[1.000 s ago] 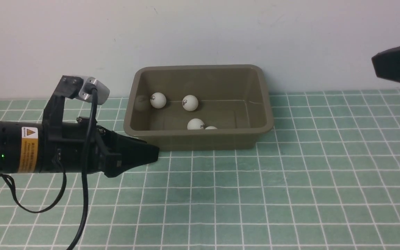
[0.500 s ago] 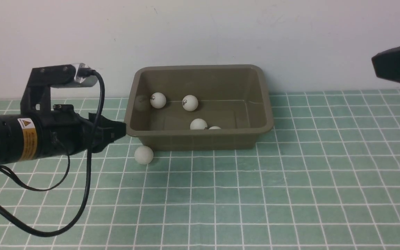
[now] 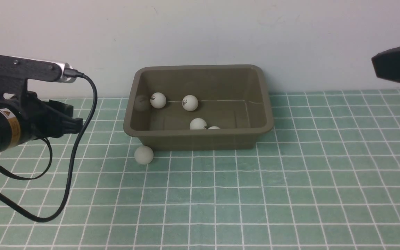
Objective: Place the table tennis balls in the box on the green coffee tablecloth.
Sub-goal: 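Reach for and grasp a ping pong ball on the table beside the basket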
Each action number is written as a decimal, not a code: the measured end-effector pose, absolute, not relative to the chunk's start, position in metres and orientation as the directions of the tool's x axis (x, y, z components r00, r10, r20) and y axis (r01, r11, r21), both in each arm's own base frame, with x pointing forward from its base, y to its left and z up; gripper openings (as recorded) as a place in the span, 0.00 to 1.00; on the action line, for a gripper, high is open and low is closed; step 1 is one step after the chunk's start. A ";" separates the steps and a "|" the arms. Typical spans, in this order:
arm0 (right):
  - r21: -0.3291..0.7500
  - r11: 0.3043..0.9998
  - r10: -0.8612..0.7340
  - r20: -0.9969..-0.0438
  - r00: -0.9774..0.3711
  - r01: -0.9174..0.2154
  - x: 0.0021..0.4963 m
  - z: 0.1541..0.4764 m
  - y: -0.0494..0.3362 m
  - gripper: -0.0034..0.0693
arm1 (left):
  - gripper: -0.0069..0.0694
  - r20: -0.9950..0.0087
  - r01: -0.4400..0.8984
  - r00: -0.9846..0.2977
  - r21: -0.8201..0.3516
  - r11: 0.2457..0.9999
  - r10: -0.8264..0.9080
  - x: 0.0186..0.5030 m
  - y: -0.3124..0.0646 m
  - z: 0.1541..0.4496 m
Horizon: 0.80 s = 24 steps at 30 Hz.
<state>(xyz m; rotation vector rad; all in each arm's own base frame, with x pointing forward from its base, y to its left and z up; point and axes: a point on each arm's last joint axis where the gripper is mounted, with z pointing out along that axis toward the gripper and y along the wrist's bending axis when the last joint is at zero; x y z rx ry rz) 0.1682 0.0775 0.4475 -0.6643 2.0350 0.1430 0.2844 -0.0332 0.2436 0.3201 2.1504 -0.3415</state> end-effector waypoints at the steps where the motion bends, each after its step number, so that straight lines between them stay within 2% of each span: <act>1: -0.162 0.845 -0.397 -0.828 -0.396 -0.509 0.168 0.448 0.078 0.75 | 0.48 -0.823 0.358 -0.558 -0.128 0.925 0.102 0.284 -0.035 0.243; 7: -0.163 0.845 -0.397 -0.829 -0.394 -0.509 0.168 0.448 0.078 0.75 | 0.53 -0.792 0.459 -0.595 -0.194 0.867 0.138 0.285 -0.044 0.229; 9: -0.163 0.845 -0.397 -0.829 -0.394 -0.509 0.168 0.448 0.078 0.75 | 0.57 -0.766 0.473 -0.625 -0.217 0.854 0.151 0.288 -0.046 0.217; 10: -0.163 0.845 -0.397 -0.829 -0.394 -0.509 0.168 0.448 0.078 0.75 | 0.62 -0.758 0.472 -0.633 -0.221 0.853 0.154 0.290 -0.046 0.214; 17: -0.163 0.845 -0.397 -0.829 -0.394 -0.509 0.168 0.448 0.078 0.75 | 0.73 -0.706 0.460 -0.683 -0.215 0.861 0.189 0.298 -0.044 0.185; 24: -0.163 0.845 -0.397 -0.829 -0.394 -0.509 0.168 0.448 0.078 0.75 | 0.75 -0.652 0.472 -0.724 -0.228 0.852 0.226 0.302 -0.044 0.157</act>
